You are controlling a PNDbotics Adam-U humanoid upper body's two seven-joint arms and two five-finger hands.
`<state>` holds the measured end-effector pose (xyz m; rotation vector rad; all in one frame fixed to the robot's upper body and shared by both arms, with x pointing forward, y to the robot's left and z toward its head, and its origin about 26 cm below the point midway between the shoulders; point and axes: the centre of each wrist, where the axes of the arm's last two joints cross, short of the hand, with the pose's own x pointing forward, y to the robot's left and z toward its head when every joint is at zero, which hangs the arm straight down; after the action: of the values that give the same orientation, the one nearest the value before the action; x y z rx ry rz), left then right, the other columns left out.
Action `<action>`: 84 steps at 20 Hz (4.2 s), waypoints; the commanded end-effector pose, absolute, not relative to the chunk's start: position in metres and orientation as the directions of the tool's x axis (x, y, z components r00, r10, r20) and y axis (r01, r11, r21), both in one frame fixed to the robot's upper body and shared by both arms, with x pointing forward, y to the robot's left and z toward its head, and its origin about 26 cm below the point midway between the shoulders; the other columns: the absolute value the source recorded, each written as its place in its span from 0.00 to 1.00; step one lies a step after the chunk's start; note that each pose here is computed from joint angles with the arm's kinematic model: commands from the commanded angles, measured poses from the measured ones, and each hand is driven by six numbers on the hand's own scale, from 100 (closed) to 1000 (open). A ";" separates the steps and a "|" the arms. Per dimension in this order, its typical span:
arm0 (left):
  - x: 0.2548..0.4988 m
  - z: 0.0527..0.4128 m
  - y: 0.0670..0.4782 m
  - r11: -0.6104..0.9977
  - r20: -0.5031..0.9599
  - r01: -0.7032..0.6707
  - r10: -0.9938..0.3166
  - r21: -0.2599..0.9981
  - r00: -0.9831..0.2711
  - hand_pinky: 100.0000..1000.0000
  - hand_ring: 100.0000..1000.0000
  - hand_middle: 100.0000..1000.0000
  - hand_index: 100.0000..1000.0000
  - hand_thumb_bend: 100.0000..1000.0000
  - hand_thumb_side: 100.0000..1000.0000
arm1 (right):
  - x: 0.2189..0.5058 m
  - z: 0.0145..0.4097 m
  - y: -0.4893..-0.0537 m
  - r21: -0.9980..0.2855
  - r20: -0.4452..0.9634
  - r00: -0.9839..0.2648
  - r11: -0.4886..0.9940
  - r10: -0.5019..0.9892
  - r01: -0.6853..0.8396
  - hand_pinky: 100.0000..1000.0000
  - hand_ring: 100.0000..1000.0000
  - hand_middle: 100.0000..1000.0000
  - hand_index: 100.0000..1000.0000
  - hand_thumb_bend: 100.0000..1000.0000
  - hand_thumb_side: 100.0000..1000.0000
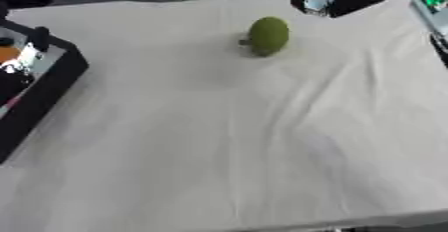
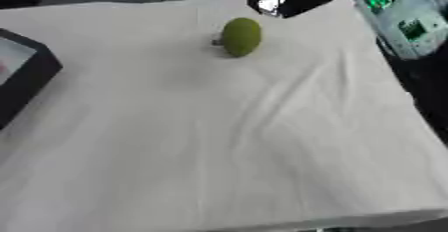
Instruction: Pick up the objects with one hand, pass them to the other hand, and then place them into the box on the other side of the table.
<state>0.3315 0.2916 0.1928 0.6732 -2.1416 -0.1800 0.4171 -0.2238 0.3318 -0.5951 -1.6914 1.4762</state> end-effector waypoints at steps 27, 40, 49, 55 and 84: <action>0.335 0.220 0.274 0.867 0.648 -0.382 -0.494 0.320 -0.579 0.67 0.81 0.69 0.76 0.41 0.41 | 0.447 0.318 -0.280 -0.975 0.181 -0.445 0.102 0.877 -0.196 0.85 0.89 0.87 0.86 0.45 0.16; 0.336 0.221 0.268 0.877 0.649 -0.368 -0.476 0.308 -0.593 0.67 0.81 0.69 0.75 0.41 0.42 | 0.468 0.289 -0.292 -0.971 0.203 -0.341 0.144 0.918 -0.191 0.85 0.89 0.85 0.86 0.44 0.18; 0.336 0.222 0.266 0.881 0.650 -0.360 -0.471 0.308 -0.596 0.67 0.81 0.68 0.75 0.40 0.42 | 0.475 0.284 -0.284 -0.965 0.238 -0.359 0.178 0.903 -0.191 0.85 0.90 0.86 0.86 0.45 0.17; 0.337 0.222 0.265 0.880 0.651 -0.360 -0.473 0.310 -0.594 0.67 0.81 0.69 0.75 0.39 0.42 | 0.474 0.294 -0.281 -0.970 0.228 -0.382 0.172 0.895 -0.174 0.85 0.90 0.86 0.87 0.47 0.17; 0.336 0.224 0.259 0.891 0.651 -0.339 -0.453 0.303 -0.609 0.67 0.81 0.68 0.74 0.38 0.43 | 0.491 0.261 -0.281 -0.969 0.240 -0.276 0.210 0.931 -0.133 0.83 0.83 0.74 0.81 0.30 0.13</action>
<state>0.3381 0.2605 0.2149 0.5606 -2.2456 -0.1842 0.4918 -0.2775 0.2479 -0.7860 -1.4110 1.3087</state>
